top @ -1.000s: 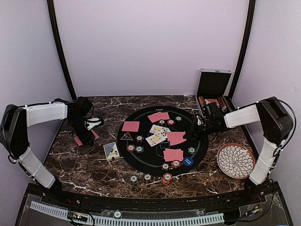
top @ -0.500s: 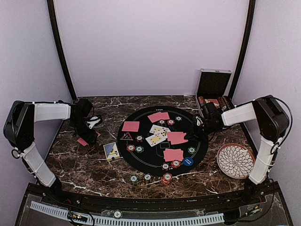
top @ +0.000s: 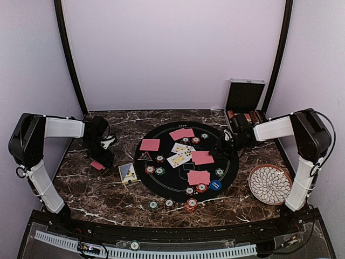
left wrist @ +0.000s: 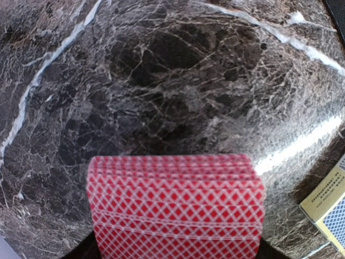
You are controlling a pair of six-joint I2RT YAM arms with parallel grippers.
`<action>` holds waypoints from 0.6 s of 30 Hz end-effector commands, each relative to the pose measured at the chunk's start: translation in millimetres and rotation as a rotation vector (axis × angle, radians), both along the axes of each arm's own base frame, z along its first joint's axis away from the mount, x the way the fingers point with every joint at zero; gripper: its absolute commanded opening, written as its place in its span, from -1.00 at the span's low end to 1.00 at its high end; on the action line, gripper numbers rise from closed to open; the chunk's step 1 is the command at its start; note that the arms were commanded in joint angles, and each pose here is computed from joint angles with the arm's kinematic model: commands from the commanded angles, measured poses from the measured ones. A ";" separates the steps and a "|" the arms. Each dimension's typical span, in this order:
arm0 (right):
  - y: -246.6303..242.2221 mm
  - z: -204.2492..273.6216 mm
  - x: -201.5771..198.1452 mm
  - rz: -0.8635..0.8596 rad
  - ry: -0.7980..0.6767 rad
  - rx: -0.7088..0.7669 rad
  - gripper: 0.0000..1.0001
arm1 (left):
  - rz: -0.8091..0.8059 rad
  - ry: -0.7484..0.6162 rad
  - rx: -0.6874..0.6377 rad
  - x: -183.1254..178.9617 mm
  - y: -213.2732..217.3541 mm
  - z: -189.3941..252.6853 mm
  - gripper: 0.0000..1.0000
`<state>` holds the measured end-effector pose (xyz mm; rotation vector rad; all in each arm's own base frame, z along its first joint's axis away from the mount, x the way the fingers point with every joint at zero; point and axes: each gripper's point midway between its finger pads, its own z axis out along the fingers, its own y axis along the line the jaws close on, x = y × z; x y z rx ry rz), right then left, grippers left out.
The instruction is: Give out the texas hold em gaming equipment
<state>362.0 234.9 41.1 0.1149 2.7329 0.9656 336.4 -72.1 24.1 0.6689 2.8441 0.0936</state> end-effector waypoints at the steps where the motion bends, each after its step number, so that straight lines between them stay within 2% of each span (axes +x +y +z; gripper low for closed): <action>1: -1.9 20.3 8.8 -0.013 -0.054 0.005 -0.23 | 0.020 -0.005 -0.023 1.3 -3.1 1.5 0.70; 3: -2.4 23.3 9.3 -0.015 -0.059 0.003 -0.18 | 0.022 0.000 -0.024 0.5 -3.2 1.5 0.78; 5: -3.1 27.9 9.8 -0.015 -0.069 0.001 -0.13 | 0.021 0.004 -0.029 -0.2 -4.0 2.2 0.95; 10: -6.6 40.6 11.0 -0.017 -0.103 -0.016 0.05 | 0.016 -0.015 -0.032 3.0 -4.7 10.7 0.97; 12: -9.2 48.5 12.3 -0.021 -0.126 -0.027 0.45 | 0.013 -0.030 -0.039 6.4 -6.1 18.7 0.98; 14: -12.7 55.7 13.0 -0.026 -0.150 -0.042 0.94 | 0.011 -0.055 -0.046 11.8 -7.4 29.4 0.97; 18: -21.6 70.2 13.4 -0.045 -0.200 -0.078 0.97 | 0.004 -0.110 -0.077 26.0 -11.1 56.6 0.98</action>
